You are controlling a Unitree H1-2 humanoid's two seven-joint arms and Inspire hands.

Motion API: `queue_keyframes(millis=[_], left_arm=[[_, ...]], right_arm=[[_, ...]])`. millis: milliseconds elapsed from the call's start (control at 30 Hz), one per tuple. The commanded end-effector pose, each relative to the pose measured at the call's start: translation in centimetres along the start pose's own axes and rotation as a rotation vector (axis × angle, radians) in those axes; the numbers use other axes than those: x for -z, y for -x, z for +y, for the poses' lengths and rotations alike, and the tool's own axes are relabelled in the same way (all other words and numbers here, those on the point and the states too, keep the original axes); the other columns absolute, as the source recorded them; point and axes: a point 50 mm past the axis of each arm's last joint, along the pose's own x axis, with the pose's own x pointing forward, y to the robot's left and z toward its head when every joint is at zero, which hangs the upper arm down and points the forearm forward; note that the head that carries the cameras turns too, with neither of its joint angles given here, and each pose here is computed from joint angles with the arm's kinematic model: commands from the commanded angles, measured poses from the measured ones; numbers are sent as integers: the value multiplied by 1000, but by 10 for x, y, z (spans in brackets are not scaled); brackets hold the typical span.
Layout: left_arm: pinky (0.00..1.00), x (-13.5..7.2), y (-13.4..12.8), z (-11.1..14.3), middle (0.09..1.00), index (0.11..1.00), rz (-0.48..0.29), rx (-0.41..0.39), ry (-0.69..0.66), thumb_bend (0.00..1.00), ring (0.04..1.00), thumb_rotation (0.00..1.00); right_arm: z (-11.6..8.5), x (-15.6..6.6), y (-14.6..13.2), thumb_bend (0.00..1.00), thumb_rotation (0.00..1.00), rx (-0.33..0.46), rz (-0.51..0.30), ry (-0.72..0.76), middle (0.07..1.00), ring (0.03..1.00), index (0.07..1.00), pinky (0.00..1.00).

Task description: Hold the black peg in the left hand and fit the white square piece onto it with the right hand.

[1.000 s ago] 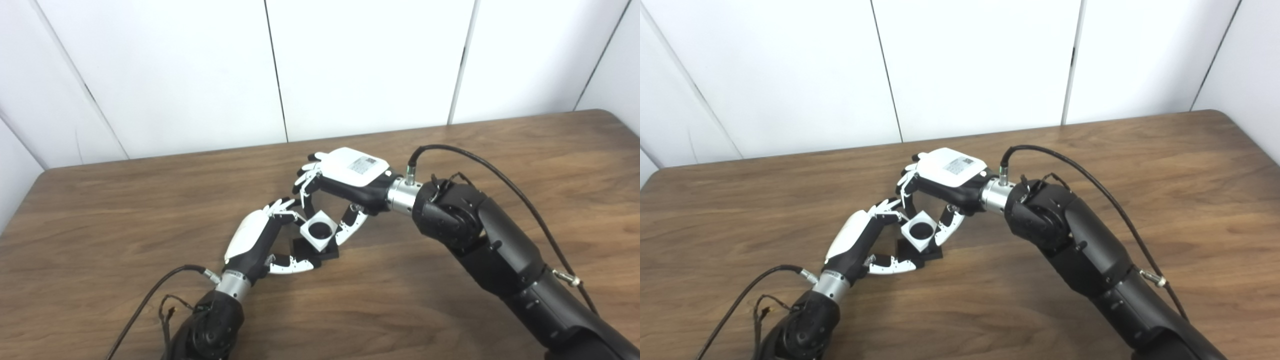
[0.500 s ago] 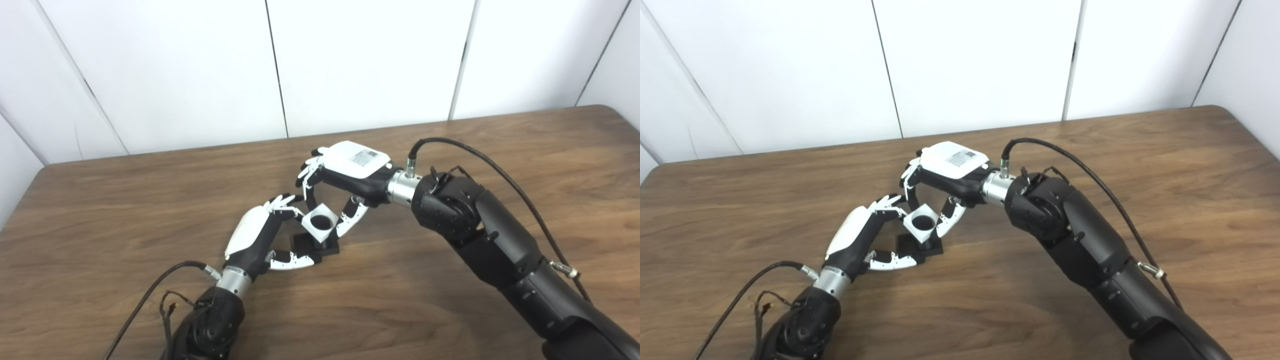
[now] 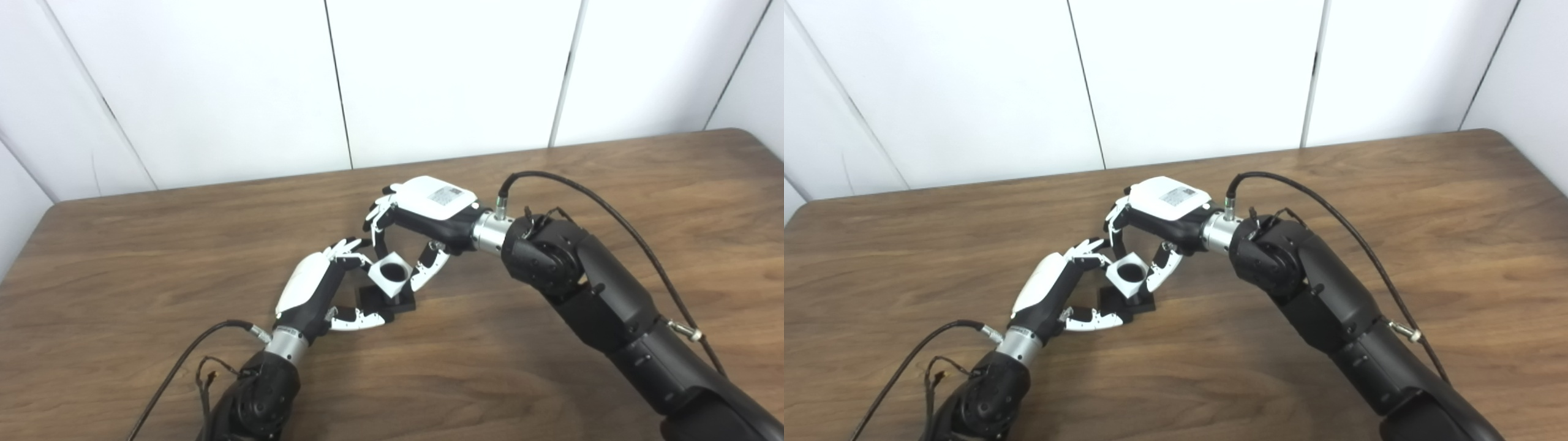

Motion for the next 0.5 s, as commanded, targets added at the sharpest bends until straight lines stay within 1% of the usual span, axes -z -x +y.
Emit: queue_keyframes(millis=[0,267,367,400,467], left_arm=[[986,2,5,-4,912,489,15,41,-38,522,971,70],[978,1,4,-5,913,489,20,43,-42,522,968,69],[986,1,4,-5,913,489,20,43,-40,522,972,69],[987,1,3,-5,913,489,22,43,-40,522,972,69],[994,1,3,-5,914,489,24,44,-41,522,974,69]], right_arm=[[-9,0,-5,524,140,41,3,27,781,872,480,961],[4,1,-4,525,140,17,20,9,780,873,480,941],[4,1,-3,523,151,-16,36,13,793,880,491,947],[3,1,-3,694,228,-32,45,10,806,887,589,950],[1,2,-1,908,354,-54,61,-2,870,914,811,981]])
